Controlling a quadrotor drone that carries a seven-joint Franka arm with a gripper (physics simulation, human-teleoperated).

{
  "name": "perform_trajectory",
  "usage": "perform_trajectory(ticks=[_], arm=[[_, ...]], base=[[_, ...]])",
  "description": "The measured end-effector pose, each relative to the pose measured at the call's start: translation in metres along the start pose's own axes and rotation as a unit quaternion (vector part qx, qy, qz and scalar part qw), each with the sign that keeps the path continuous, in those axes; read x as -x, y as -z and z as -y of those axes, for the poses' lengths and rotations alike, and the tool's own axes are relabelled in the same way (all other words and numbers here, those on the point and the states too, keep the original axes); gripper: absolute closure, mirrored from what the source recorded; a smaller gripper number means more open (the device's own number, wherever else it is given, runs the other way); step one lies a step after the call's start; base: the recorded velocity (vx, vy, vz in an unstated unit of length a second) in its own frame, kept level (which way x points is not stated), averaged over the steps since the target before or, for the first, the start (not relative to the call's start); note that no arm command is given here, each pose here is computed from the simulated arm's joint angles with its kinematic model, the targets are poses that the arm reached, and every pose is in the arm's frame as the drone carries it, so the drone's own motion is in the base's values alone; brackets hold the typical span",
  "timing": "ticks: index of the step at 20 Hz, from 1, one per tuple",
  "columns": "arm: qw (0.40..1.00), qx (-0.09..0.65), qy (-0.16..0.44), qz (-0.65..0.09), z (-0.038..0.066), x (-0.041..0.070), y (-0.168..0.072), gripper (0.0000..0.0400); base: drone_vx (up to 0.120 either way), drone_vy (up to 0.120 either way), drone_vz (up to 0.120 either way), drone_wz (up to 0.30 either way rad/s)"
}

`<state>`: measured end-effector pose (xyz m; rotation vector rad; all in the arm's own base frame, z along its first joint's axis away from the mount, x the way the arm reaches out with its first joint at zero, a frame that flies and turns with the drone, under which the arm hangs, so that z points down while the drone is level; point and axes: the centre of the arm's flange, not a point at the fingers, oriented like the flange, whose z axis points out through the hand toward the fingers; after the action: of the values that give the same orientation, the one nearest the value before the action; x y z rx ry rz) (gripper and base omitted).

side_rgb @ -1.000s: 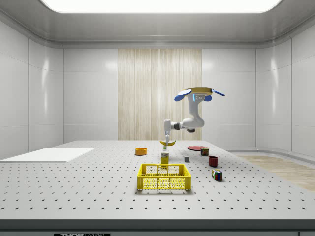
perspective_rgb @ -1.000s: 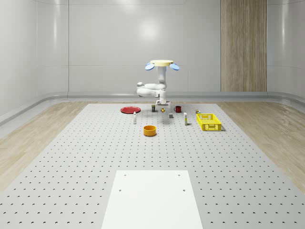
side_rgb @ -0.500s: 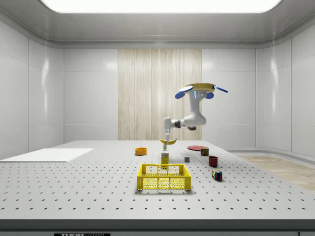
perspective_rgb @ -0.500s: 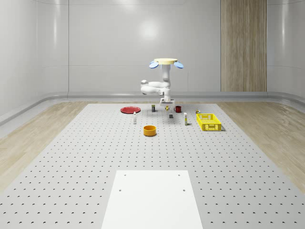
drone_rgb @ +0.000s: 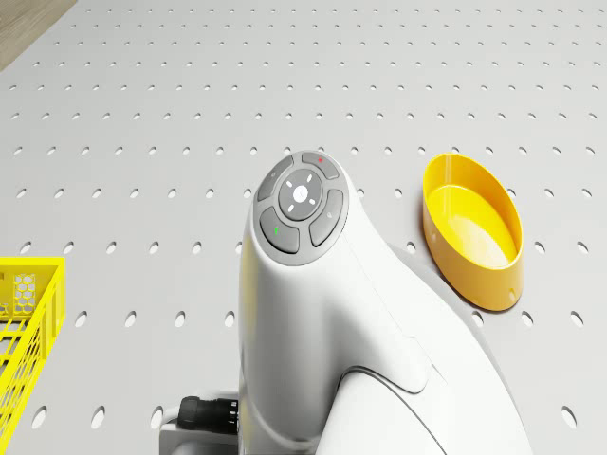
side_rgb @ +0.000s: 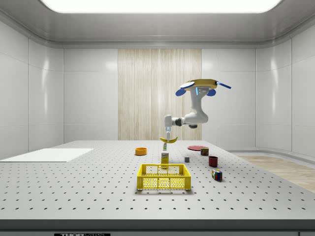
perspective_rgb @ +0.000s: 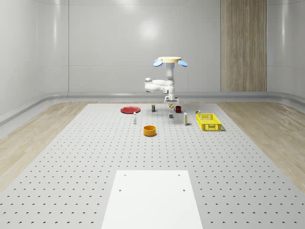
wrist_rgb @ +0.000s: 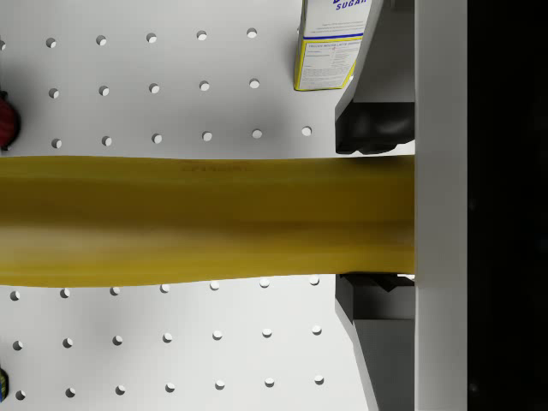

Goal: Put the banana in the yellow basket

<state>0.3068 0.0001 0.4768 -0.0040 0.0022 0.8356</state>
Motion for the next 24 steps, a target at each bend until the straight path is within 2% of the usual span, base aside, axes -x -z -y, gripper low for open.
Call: perform_trajectory(ticks=[9, 15, 24], arm=[[1.000, 0.000, 0.000, 0.000, 0.0000, 0.0000, 0.0000, 0.0211], [1.000, 0.000, 0.000, 0.000, 0.0000, 0.0000, 0.0000, 0.0211], [1.000, 0.000, 0.000, 0.000, 0.0000, 0.0000, 0.0000, 0.0211]], base=[[0.000, 0.120, 0.000, 0.000], [0.093, 0.120, 0.000, 0.000], [0.000, 0.120, 0.000, 0.000]])
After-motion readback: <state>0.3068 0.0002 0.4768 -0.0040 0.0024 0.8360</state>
